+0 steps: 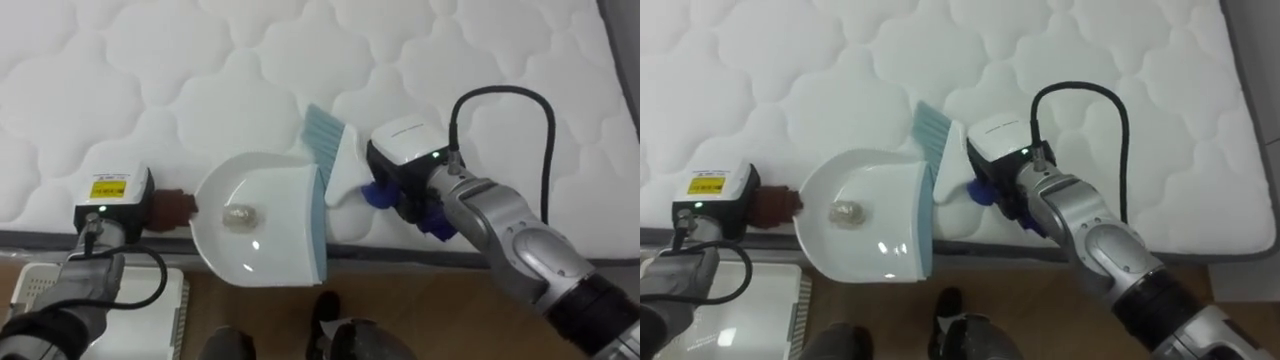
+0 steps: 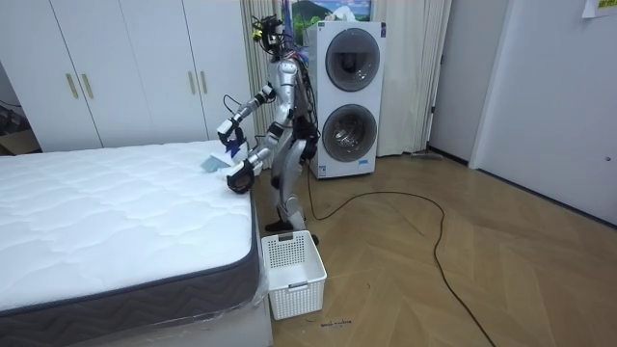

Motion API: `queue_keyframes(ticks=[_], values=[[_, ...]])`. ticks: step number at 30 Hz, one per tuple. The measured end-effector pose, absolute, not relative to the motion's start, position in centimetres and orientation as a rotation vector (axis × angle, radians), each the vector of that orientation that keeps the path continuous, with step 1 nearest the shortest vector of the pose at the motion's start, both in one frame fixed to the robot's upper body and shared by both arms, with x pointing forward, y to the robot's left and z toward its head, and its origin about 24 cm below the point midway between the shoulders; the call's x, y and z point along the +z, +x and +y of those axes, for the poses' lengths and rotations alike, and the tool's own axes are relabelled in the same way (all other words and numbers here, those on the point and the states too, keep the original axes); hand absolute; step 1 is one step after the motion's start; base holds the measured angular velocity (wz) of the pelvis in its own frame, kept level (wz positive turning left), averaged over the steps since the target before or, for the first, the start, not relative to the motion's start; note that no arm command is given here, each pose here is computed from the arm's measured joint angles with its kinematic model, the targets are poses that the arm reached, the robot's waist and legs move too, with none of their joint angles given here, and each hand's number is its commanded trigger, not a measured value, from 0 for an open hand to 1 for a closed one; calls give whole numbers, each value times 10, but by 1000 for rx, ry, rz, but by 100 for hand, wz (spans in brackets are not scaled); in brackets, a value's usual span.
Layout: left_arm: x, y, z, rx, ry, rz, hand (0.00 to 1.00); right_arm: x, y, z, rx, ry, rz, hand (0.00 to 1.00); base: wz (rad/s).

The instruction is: Clean bed

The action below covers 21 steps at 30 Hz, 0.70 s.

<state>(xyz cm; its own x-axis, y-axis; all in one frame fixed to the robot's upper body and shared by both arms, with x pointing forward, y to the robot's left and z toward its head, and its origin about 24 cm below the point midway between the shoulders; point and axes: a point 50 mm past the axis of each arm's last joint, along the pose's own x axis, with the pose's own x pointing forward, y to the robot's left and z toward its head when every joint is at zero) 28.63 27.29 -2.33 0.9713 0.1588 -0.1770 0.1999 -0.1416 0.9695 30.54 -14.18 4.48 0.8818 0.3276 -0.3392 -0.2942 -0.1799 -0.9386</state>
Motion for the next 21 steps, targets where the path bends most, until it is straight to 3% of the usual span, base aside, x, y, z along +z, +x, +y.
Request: queue_keyframes(ticks=[14, 21], values=[[-22, 277, 273, 105, 1600, 169, 100, 15, 305, -197, 427, -1445, 137, 100, 2], [-23, 262, 261, 197, 1479, 103, 100, -9, 290, -243, 245, -1203, 361, 100, 7]])
